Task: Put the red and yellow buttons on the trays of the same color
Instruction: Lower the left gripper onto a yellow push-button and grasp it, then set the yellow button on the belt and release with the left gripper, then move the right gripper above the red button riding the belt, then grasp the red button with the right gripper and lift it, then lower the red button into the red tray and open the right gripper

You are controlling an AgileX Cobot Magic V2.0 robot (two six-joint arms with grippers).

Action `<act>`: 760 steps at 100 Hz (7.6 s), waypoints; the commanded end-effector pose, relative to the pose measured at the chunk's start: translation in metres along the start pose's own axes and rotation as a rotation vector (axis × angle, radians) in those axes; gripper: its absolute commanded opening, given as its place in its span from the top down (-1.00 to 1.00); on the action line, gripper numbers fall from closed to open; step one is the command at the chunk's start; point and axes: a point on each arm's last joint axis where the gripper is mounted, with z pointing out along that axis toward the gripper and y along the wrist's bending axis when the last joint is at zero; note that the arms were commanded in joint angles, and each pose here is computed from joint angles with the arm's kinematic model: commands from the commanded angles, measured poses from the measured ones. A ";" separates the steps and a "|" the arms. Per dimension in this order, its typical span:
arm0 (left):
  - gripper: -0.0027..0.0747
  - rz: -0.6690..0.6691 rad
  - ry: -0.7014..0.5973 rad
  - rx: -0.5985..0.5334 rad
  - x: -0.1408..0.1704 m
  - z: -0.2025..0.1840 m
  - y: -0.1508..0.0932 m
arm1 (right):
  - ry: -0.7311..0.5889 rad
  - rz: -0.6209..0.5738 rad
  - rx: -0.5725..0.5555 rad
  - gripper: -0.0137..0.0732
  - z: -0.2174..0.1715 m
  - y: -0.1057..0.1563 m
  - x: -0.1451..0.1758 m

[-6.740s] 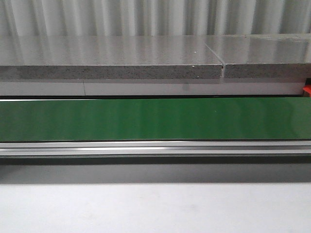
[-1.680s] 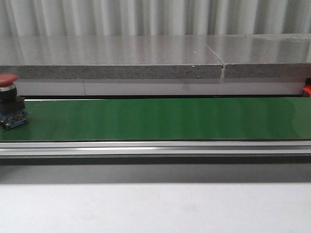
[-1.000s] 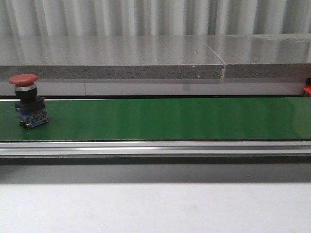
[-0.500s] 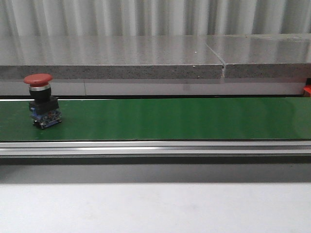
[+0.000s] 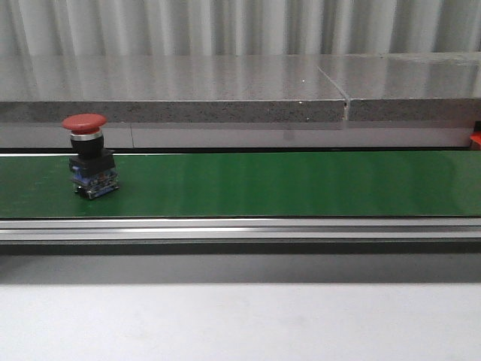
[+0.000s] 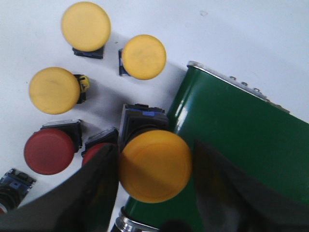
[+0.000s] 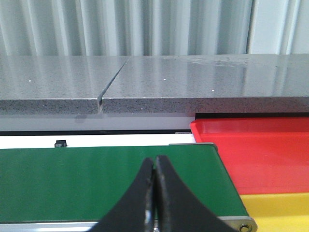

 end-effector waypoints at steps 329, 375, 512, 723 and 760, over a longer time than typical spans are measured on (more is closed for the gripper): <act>0.99 0.564 -0.835 0.246 0.282 -0.124 -0.018 | 0.272 -0.039 -0.175 0.84 0.047 0.019 -0.123; 0.99 0.564 -0.835 0.246 0.282 -0.124 -0.018 | 0.581 -0.062 -0.328 0.53 0.115 0.063 -0.132; 0.99 0.564 -0.835 0.246 0.282 -0.124 -0.018 | 1.108 -0.346 -0.666 -0.14 0.281 0.172 -0.067; 0.99 0.564 -0.835 0.246 0.282 -0.124 -0.018 | 0.974 0.229 0.296 0.39 0.335 -0.153 -0.025; 0.99 0.564 -0.835 0.246 0.282 -0.124 -0.018 | 0.952 0.283 0.289 0.35 0.350 -0.157 -0.019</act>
